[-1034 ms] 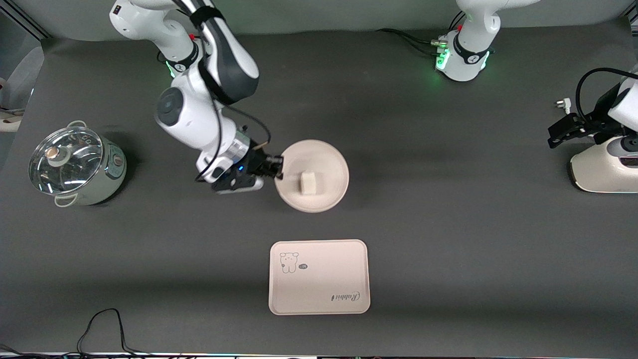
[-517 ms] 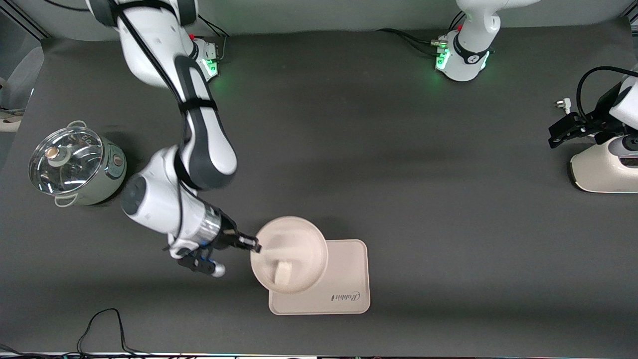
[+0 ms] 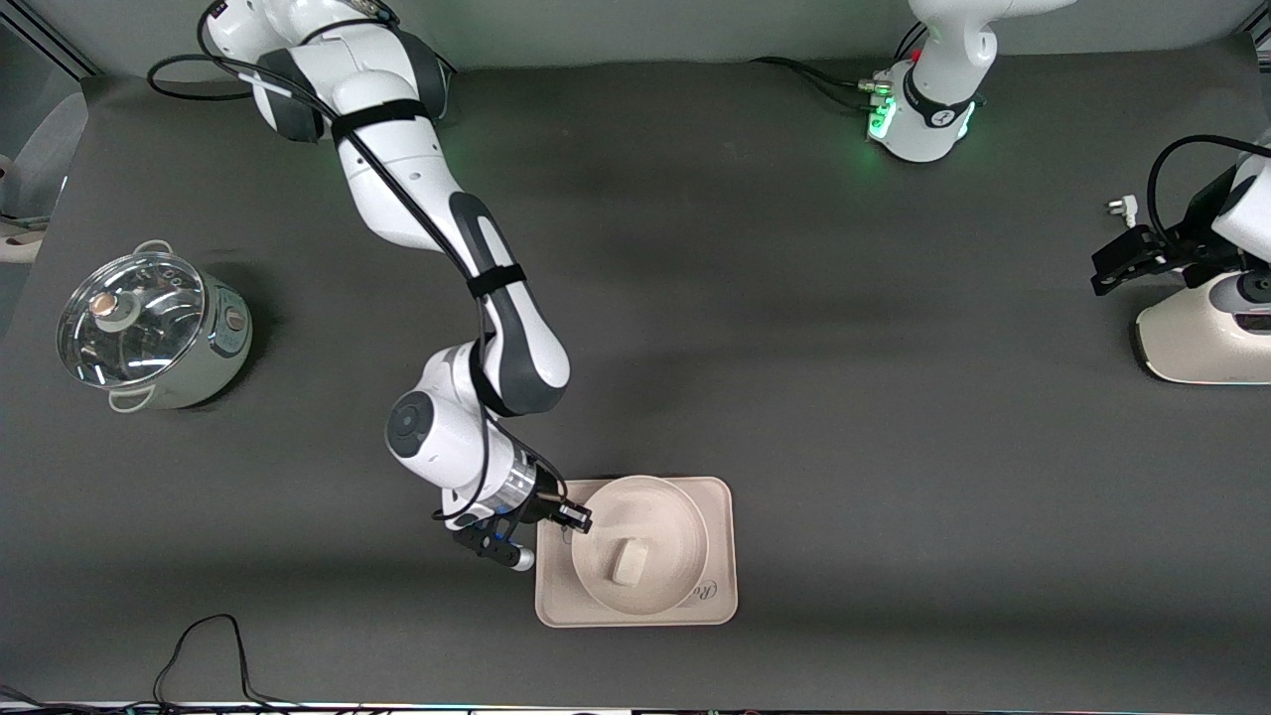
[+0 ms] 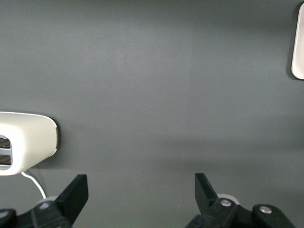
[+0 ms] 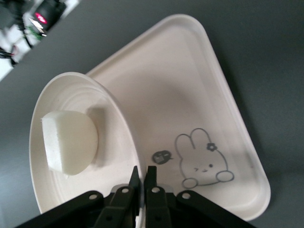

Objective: Place bun in plate and plate on tray
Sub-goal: 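Lift the plate and carry it onto the white tray with the right gripper, then open the right gripper to release the plate on the tray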

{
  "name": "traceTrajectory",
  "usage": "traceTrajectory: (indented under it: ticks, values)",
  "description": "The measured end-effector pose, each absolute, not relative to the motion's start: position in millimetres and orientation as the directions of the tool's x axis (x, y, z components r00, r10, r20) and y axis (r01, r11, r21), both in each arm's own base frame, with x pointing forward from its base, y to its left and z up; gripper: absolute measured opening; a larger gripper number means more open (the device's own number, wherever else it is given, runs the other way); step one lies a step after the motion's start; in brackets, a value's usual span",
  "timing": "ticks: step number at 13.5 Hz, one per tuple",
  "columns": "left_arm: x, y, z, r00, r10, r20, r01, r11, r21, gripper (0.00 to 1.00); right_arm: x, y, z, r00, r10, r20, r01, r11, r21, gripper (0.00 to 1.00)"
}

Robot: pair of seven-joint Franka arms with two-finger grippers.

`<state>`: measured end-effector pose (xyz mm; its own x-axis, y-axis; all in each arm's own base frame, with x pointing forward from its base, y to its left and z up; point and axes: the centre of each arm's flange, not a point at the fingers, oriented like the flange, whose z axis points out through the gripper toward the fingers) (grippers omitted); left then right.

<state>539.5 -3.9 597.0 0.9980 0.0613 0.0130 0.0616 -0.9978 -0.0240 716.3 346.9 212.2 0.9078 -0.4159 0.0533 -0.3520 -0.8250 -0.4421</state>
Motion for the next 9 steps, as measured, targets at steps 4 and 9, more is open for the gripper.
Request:
traceTrajectory:
  ticks: [4,9]
  values:
    - [540.0,-3.9,596.1,0.998,0.061,0.009,0.061,-0.998,-0.024,1.0,716.0,346.0,195.7,0.905,-0.421,0.062,-0.356,-0.828,-0.432,0.07]
    - [540.0,-3.9,597.3,0.998,0.061,0.01,0.061,-0.998,-0.024,1.0,716.4,346.6,193.2,0.905,-0.42,0.064,-0.354,-0.829,-0.432,0.31]
